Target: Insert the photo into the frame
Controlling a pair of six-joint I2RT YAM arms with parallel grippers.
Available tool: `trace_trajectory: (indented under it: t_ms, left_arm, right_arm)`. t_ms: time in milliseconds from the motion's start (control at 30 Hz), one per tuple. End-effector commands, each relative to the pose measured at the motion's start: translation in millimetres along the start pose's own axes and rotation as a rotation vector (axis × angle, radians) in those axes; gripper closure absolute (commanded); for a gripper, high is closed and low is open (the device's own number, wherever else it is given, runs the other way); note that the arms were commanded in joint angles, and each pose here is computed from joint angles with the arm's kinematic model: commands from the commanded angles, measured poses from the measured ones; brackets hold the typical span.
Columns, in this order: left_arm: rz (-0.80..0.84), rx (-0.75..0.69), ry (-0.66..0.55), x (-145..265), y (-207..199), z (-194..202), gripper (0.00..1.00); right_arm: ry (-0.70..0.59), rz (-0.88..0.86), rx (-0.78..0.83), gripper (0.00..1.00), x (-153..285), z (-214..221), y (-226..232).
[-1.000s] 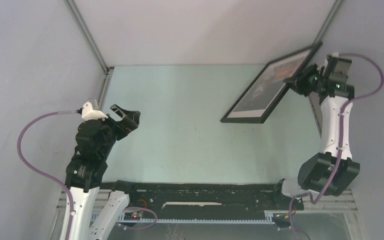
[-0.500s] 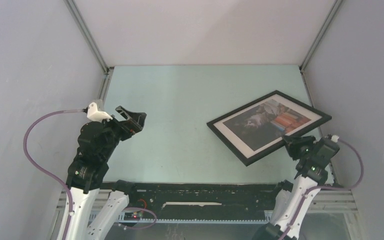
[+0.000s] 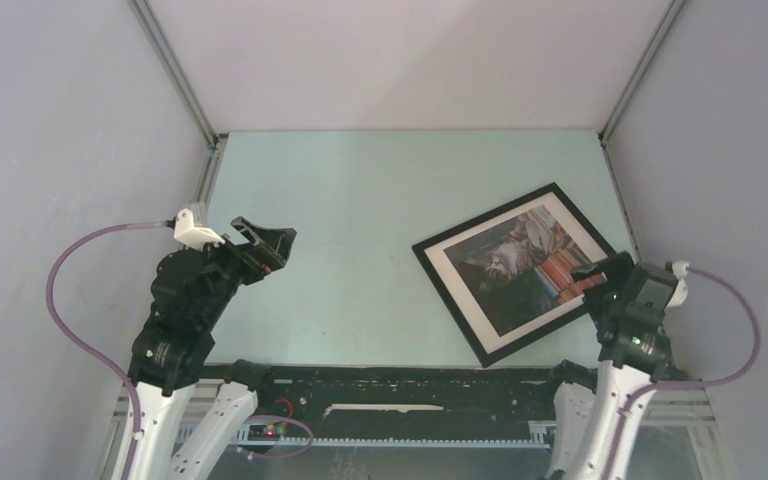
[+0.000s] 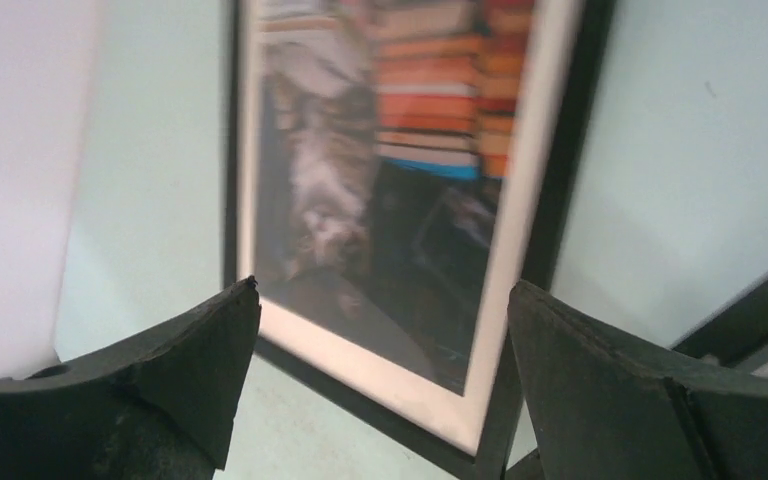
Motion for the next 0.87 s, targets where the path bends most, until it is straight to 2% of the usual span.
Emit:
trace_trajectory:
  t_ms: [0,100,200,300,467,600,733,833]
  left_arm:
    - [0.054,-0.043,-0.041,6,-14,-15,0.00]
    - [0.121,-0.111,-0.079,22,-33,-35,0.00]
    - [0.161,-0.164,-0.164,50,-56,-67,0.00]
    - [0.185,-0.186,-0.269,76,-72,-95,0.00]
    - [0.208,-0.181,-0.386,107,-86,-121,0.00]
    - [0.230,-0.195,-0.463,129,-93,-135,0.00]
    - [0.232,-0.196,-0.522,144,-95,-143,0.00]
    - [0.222,-0.189,-0.537,151,-93,-145,0.00]
  right_arm:
    - [-0.183,-0.146,0.286,0.00,67,-41,60]
    - [-0.203,-0.344,0.494,0.00,126,-58,107]
    - [-0.305,-0.584,0.627,0.00,187,-74,136]
    - [-0.442,-0.755,0.627,0.00,240,-91,149]
    - [-0.509,-1.023,0.636,0.00,295,-94,165]
    - [-0.606,-1.119,0.601,0.00,319,-97,158]
    - [-0.754,-1.127,0.580,0.00,336,-104,139]
    - [-0.771,-1.097,0.585,0.00,342,-107,134]
Point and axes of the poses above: each gripper's point midway between its finger pads, its own x axis back along the fingers, its own y axis along the line the jaws close on, z = x × y, the point moved 6 cm from there along x, back along the fingers, and after that the axes turned 3 degrees about x, right-handed, at the moved point
